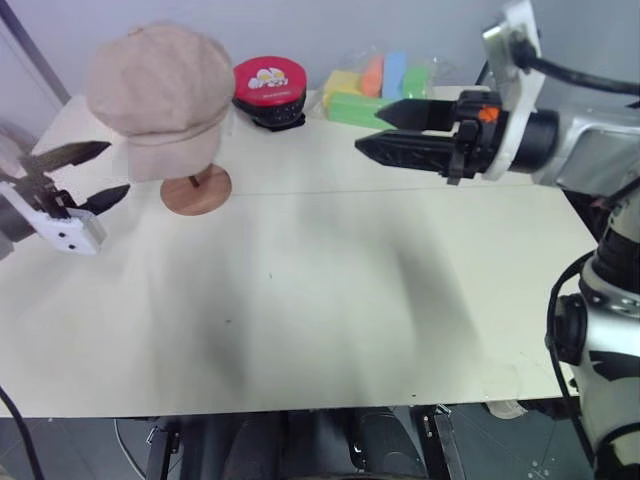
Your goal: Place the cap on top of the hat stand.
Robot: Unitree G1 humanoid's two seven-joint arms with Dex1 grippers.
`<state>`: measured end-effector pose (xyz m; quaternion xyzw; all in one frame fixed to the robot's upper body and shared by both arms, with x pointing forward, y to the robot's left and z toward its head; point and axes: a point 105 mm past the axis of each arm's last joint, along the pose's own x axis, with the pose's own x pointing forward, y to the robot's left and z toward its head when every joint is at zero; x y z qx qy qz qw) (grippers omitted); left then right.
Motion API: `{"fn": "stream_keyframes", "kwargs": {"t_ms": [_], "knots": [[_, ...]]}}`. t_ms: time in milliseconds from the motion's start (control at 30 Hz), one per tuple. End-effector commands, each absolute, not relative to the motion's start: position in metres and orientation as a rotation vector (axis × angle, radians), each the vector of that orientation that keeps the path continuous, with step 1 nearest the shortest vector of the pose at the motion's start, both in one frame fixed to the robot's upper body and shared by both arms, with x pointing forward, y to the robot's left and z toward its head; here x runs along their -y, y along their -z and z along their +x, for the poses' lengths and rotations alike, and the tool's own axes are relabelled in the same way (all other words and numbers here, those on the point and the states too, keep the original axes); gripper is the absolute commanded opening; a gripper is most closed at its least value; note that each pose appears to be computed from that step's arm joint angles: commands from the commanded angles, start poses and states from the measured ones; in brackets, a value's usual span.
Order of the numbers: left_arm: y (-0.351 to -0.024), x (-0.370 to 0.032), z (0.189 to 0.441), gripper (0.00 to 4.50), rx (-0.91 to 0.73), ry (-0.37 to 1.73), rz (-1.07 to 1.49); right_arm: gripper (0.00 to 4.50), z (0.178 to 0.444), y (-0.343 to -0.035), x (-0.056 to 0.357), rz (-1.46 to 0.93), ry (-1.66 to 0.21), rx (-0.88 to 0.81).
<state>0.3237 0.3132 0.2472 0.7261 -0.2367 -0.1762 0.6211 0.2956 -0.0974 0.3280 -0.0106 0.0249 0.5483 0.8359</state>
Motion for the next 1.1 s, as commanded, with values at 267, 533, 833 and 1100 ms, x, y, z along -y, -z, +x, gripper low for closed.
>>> {"fn": "stream_keyframes", "kwargs": {"t_ms": [267,533,833,1100], "knots": [[-0.254,-0.331,0.291,4.46,0.493,0.295,1.494,4.50,0.298,-0.332,0.110,-0.041,-1.135,-0.020],[-0.261,-0.367,0.236,4.46,0.120,0.045,0.291,4.50,0.311,-0.326,0.134,-0.068,-1.115,-0.045],[-0.274,-0.335,0.177,4.46,0.028,0.254,-0.012,4.50,0.327,-0.329,0.143,-0.099,-1.150,-0.039],[-0.293,-0.333,0.173,4.46,0.054,0.272,-0.017,4.50,0.331,-0.326,0.141,-0.107,-1.174,-0.045]]}}
